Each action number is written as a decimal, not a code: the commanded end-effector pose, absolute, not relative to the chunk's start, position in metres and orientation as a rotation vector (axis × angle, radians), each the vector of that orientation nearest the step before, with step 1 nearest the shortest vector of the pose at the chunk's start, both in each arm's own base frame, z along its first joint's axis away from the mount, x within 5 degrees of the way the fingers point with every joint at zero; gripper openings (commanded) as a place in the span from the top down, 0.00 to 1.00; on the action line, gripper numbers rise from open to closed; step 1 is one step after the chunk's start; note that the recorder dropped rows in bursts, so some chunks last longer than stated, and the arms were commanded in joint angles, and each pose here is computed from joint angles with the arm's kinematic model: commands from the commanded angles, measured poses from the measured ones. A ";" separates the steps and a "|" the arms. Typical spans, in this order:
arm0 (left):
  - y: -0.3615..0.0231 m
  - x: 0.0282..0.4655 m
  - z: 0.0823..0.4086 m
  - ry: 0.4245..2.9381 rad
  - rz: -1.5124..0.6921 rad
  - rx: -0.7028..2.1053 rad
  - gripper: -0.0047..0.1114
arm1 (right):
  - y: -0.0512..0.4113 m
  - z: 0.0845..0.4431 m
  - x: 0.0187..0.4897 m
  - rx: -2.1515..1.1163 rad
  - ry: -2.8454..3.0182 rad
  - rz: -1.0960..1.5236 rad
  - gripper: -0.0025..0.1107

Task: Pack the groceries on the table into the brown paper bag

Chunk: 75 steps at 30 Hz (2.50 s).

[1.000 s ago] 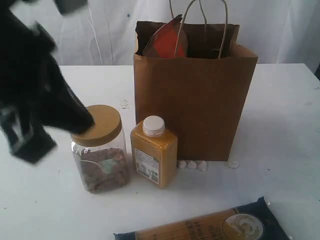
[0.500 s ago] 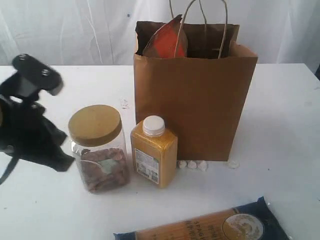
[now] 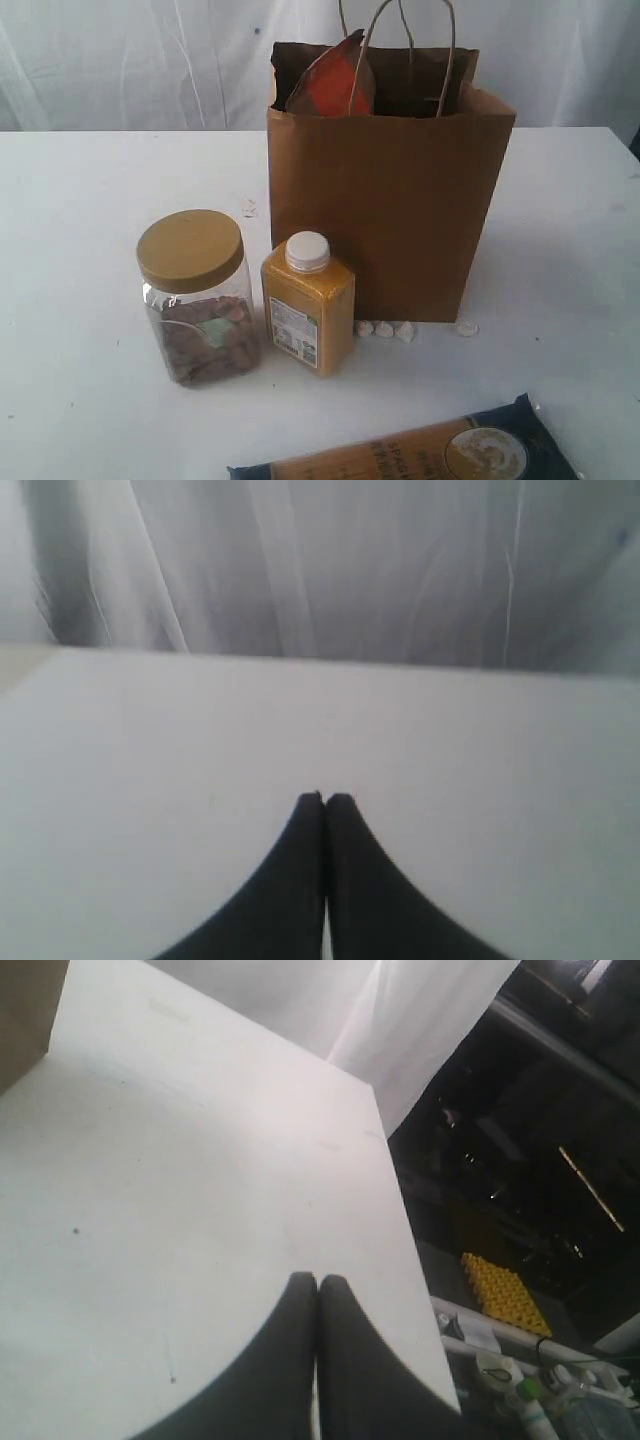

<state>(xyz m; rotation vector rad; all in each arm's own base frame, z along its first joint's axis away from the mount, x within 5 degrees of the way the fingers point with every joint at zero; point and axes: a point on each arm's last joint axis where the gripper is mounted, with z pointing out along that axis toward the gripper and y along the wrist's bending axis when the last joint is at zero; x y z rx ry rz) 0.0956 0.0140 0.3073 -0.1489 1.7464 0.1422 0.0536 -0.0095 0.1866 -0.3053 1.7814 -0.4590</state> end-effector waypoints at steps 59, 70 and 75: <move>0.019 0.059 0.211 1.776 0.022 -0.174 0.96 | 0.130 0.247 0.194 -0.963 2.422 0.265 0.98; 0.018 0.059 0.212 1.771 0.014 -0.167 0.96 | 0.145 0.253 0.193 -1.010 2.299 0.373 0.40; 0.018 0.059 0.212 1.771 0.014 -0.167 0.96 | 0.156 0.261 0.195 -1.093 2.102 0.411 0.35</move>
